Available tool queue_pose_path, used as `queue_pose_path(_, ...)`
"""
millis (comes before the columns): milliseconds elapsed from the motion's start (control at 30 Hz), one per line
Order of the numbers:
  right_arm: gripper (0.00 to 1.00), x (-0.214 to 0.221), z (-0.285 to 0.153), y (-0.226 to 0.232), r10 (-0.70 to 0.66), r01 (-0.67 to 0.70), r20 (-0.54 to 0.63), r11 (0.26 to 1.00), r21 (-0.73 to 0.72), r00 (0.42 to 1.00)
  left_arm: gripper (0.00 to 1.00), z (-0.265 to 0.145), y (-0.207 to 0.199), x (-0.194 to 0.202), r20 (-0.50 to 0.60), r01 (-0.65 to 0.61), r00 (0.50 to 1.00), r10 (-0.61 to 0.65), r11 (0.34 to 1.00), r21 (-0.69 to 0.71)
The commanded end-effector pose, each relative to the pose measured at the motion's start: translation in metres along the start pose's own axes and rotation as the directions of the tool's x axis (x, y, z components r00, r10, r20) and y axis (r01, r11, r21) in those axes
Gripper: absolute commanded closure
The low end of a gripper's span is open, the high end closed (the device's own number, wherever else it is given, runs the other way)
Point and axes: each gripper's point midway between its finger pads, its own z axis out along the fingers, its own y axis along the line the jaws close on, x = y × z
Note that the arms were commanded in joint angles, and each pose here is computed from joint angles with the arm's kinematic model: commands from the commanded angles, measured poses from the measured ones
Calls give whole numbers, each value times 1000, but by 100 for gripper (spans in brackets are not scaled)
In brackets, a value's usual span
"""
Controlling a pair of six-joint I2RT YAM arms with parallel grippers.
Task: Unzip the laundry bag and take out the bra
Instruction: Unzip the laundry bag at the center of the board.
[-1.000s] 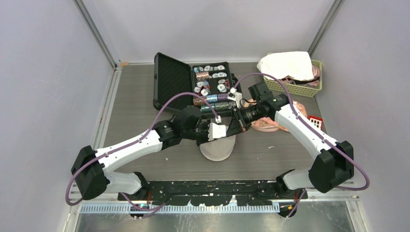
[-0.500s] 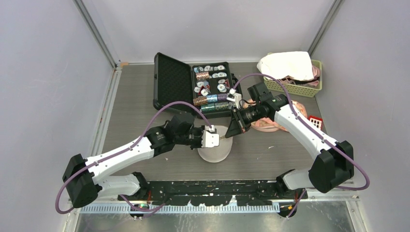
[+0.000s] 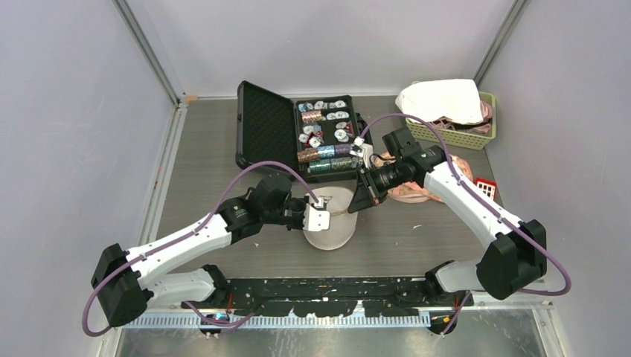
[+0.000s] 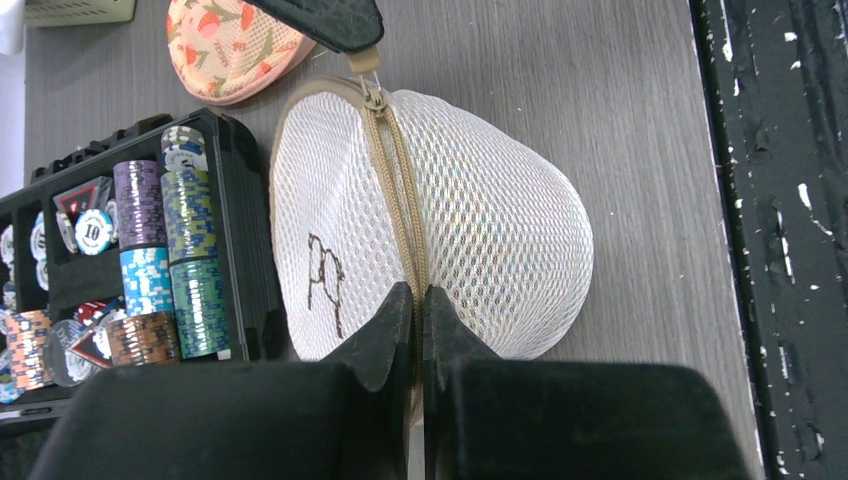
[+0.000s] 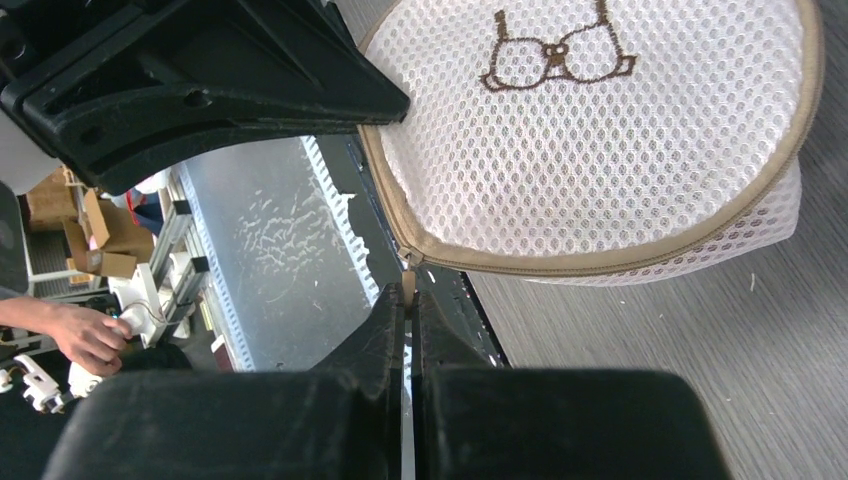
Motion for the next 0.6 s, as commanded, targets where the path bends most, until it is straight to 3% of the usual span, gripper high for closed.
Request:
queue_pose_path(0,99,2,-11,12,-35,35,18,999,-9,999,100,-4,2,17,-39,-15,999,14,1000,-15)
queue_pose_path(500,99,1,-12,14,-19,19,36,1000,-7,999,100,-6,30,44,-89,-12,996,7,998,-61)
queue_pose_path(567,99,-3,-11,14,-14,14,47,1000,-11,999,93,-9,32,34,-66,-13,998,9,998,-55)
